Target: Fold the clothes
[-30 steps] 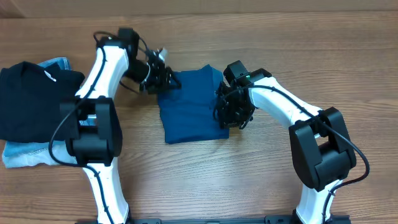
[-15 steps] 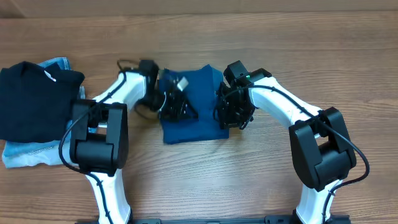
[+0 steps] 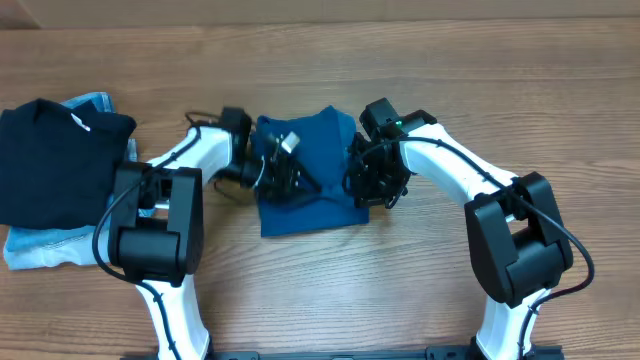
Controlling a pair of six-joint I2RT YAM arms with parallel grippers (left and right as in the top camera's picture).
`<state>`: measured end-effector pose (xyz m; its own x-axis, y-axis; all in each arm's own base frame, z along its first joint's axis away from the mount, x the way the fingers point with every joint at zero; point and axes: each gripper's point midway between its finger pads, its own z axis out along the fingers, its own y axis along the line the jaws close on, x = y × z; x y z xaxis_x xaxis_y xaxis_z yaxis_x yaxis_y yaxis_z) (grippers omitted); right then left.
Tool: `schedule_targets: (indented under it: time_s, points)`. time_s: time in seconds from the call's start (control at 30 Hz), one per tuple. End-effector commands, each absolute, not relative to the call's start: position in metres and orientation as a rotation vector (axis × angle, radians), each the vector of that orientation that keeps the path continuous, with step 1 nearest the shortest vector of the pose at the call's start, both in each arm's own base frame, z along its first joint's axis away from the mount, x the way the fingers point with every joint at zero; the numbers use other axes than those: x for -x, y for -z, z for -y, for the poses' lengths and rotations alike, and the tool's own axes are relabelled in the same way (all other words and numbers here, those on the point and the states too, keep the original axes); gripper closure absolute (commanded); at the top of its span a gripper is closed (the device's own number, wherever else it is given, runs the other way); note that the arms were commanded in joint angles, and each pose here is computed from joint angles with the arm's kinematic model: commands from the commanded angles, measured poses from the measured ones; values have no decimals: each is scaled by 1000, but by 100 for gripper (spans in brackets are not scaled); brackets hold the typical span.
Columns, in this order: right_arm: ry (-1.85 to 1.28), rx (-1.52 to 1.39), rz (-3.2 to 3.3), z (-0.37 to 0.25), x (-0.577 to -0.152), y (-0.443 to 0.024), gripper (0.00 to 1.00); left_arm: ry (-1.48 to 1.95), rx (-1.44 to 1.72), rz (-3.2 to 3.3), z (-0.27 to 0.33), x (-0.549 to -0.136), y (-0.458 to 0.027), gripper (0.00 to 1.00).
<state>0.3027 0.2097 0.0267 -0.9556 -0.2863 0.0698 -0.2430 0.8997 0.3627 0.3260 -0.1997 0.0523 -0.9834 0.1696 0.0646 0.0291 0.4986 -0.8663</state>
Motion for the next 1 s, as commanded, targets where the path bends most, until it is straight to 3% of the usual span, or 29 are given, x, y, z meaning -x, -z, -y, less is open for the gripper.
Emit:
schedule_targets:
  time_s: [0.0,0.1,0.2,0.27,0.43,0.6,0.83,0.97]
  points:
    - [519,-418,2937,-209,-301,-24,91,-1389,372,2825,193,-371,-85,40]
    - [455,-428,2974,-202,-308,-41,91,-1122,535,3070,171,-396,-118,37]
    - [467,-465,3077,-204,-323,-90,91,-835,615,3358,143,-430,-165,37]
    - [551,-491,3115,-211,-326,-115,91,-766,598,3433,135,-444,-168,38]
    - [903,-514,2976,-247,-310,-127,91,-527,581,3567,118,-489,-135,31]
    - [931,-426,2953,-263,-300,-103,91,-527,475,3487,121,-509,-49,29]
    - [887,-316,3016,-261,-299,-59,82,-493,421,3342,119,-487,5,28]
    - [845,-160,3010,-253,-293,-23,80,-403,357,3184,107,-447,14,27]
